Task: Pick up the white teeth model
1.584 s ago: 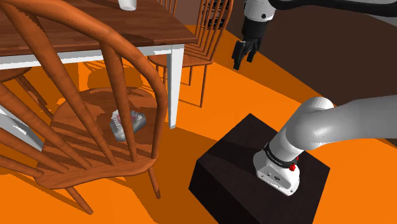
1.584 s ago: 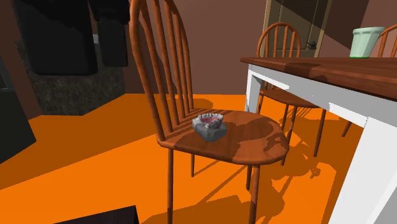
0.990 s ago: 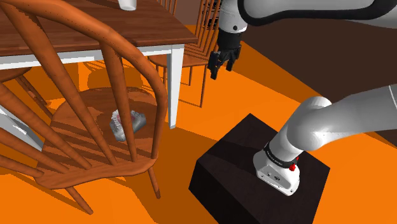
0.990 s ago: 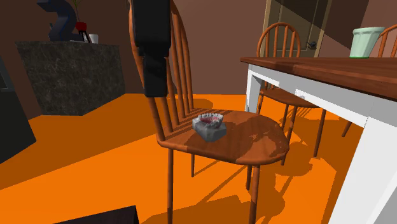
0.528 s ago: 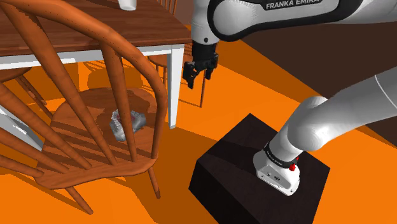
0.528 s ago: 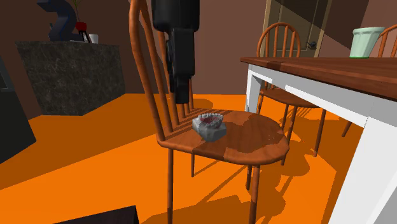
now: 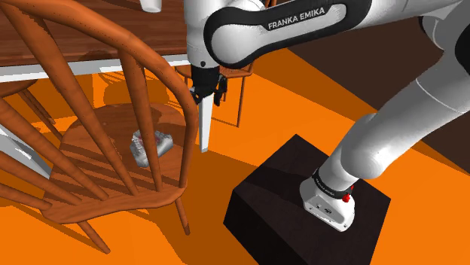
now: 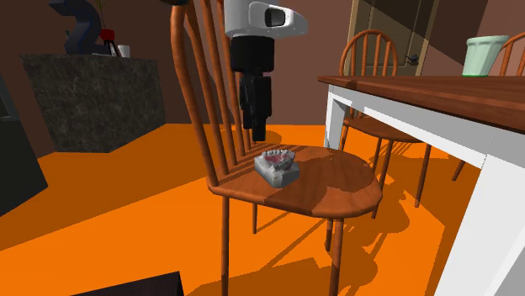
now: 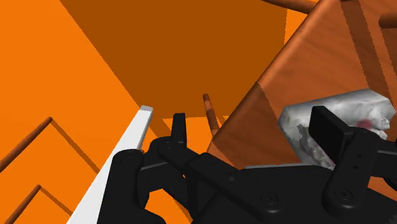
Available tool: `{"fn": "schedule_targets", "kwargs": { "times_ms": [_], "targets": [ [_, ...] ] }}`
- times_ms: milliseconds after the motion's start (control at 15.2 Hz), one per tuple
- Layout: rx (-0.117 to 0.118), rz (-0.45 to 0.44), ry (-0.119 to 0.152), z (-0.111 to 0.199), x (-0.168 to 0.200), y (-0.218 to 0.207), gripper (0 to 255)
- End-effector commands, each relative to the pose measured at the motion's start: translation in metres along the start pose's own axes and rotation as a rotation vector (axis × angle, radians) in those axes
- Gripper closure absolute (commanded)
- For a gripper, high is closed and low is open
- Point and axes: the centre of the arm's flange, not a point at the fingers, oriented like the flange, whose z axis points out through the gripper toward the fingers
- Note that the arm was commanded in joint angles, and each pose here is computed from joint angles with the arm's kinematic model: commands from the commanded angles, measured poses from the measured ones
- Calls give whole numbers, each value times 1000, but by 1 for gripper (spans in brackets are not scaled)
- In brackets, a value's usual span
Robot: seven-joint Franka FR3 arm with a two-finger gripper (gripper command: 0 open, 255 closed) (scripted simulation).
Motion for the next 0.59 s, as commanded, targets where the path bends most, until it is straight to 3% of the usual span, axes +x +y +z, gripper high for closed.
{"fn": "schedule_targets", "kwargs": {
  "times_ms": [0,528],
  "targets": [
    [2,2,3,7,11,-23,0],
    [4,7,16,40,54,-113,0]
  ]
}}
